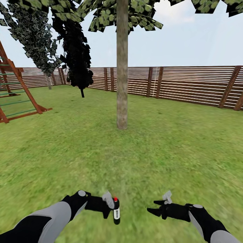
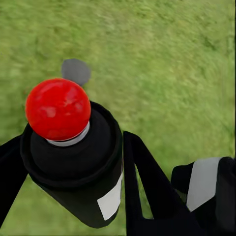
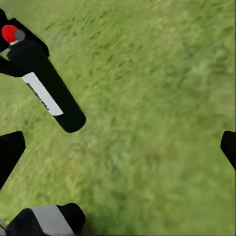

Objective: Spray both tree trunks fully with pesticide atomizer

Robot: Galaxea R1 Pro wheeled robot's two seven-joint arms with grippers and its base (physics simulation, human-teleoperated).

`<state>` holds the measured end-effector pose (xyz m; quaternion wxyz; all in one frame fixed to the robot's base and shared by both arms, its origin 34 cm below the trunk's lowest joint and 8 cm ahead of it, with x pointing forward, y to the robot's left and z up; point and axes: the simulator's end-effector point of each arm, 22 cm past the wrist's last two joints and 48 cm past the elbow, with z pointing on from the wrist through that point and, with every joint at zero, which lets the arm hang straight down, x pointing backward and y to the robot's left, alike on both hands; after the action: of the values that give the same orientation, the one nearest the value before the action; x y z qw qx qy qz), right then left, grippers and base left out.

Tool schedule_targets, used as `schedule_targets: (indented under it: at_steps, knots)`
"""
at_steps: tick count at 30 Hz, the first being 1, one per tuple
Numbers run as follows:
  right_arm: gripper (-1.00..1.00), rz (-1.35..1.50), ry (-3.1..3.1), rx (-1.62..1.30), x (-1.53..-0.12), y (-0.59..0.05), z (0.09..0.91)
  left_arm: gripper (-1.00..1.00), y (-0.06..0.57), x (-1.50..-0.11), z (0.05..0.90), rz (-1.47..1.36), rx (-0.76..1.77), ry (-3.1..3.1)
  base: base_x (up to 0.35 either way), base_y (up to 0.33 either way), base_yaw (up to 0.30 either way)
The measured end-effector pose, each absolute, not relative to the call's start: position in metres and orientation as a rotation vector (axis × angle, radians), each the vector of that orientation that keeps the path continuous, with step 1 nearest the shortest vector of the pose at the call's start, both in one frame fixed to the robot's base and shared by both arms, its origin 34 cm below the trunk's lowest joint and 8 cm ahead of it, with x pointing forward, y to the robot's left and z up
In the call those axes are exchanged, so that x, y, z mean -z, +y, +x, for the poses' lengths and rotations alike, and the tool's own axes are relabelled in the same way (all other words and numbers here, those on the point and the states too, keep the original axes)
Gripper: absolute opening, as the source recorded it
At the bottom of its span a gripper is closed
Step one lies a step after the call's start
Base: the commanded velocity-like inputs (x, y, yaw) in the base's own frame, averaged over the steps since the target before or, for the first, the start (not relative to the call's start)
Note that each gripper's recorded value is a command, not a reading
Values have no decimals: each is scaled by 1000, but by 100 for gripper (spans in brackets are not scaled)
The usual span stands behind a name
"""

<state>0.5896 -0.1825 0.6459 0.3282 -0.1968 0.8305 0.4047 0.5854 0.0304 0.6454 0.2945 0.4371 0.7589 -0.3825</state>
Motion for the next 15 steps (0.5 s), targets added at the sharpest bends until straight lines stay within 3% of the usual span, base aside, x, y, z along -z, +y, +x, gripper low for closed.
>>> schedule_targets:
  at_steps: [5,6,15]
  knots:
    - [100,-623,2030,-1162,-695,-142,602,-100,20,-650,576,1192,1071,2000,0,0,0]
    - [-100,-625,2016,-1184,-704,-130,605,-100,18,-650,575,1193,1075,1997,0,0,0]
    - [-100,-657,1873,-1316,-762,-41,614,-100,15,-651,574,1196,1080,1993,0,0,0]
